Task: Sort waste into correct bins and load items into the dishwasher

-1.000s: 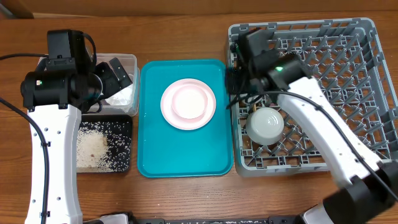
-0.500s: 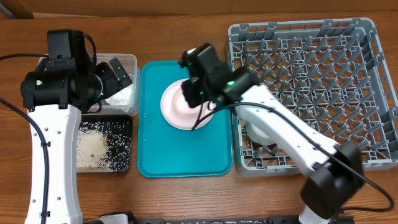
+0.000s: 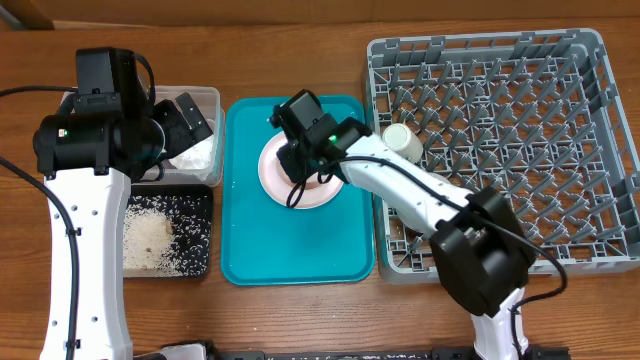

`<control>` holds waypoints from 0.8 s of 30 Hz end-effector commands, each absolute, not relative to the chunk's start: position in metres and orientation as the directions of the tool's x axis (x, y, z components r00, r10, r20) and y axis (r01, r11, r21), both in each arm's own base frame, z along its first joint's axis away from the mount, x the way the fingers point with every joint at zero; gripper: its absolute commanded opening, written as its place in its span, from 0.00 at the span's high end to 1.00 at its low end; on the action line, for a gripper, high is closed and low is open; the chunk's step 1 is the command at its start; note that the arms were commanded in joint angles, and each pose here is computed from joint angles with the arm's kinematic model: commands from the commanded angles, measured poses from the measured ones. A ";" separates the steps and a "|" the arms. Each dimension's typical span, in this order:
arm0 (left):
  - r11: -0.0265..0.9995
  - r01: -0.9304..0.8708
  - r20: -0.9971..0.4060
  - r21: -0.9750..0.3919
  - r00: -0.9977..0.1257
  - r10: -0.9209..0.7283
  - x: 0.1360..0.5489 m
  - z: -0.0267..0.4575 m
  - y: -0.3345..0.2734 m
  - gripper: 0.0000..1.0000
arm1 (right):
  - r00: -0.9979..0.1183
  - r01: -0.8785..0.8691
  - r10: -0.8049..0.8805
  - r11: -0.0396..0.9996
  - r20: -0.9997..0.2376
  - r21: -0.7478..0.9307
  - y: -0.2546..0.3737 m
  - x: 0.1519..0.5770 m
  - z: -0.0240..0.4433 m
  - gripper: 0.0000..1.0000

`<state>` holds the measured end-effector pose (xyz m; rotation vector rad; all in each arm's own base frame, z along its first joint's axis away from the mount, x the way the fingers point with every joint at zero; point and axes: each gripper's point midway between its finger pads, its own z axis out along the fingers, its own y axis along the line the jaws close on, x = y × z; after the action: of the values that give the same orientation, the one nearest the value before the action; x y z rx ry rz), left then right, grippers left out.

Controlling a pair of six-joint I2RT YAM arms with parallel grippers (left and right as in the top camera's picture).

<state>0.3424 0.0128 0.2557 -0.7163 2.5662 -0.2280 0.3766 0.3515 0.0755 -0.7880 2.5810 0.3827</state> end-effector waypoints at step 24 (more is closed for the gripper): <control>0.864 -0.417 -0.417 -0.281 -0.758 -0.501 0.344 0.266 0.009 0.00 | -0.748 -0.621 -0.540 0.775 -0.387 0.118 0.367 0.351 0.038 0.85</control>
<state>0.3425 0.0128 0.2557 -0.7162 2.5658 -0.2281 0.3494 0.3720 0.0418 -0.8964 2.6291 0.3800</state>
